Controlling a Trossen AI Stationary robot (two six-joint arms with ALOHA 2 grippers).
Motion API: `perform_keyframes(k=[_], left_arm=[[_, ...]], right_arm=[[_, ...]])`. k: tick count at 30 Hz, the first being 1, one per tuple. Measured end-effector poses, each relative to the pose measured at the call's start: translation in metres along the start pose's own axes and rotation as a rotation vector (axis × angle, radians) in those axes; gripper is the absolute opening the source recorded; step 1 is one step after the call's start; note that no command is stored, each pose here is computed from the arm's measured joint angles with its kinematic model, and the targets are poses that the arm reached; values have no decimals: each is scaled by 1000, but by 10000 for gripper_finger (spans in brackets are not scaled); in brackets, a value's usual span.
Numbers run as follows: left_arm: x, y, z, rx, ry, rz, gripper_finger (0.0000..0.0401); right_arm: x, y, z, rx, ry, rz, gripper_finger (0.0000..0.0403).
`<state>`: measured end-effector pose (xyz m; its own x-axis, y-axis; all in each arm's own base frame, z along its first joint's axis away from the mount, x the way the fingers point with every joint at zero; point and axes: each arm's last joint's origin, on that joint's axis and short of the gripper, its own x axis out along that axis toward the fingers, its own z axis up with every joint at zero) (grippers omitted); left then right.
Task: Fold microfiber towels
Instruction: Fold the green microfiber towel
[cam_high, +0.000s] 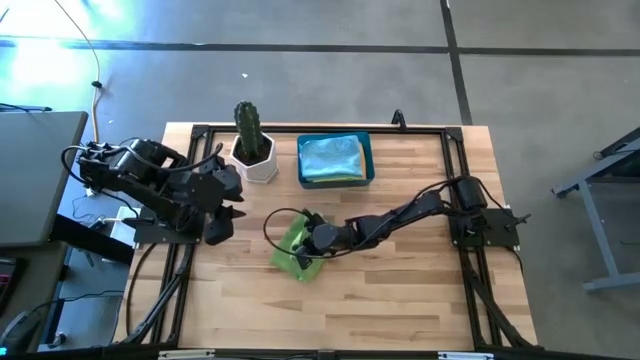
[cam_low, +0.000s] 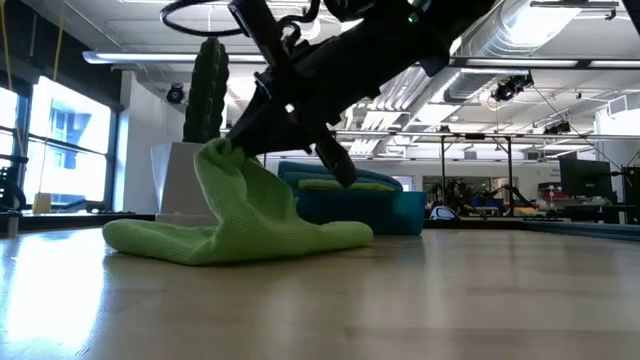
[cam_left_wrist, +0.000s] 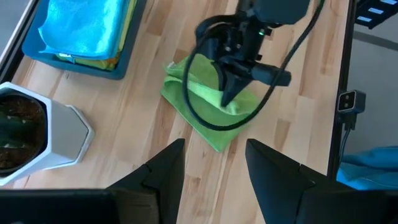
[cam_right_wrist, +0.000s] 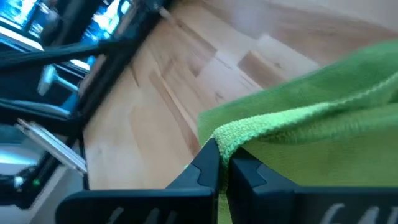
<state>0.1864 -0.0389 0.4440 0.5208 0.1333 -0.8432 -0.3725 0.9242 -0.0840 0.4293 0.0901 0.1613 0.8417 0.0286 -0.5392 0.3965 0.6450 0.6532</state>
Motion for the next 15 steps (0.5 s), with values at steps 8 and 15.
perform_keyframes(k=[8,15], left_arm=[[0,0,0,0,-9,12,158],[0,0,0,-5,-9,12,158]], right_arm=[[1,3,3,-56,-56,20,0],[0,8,5,-160,-90,64,65]])
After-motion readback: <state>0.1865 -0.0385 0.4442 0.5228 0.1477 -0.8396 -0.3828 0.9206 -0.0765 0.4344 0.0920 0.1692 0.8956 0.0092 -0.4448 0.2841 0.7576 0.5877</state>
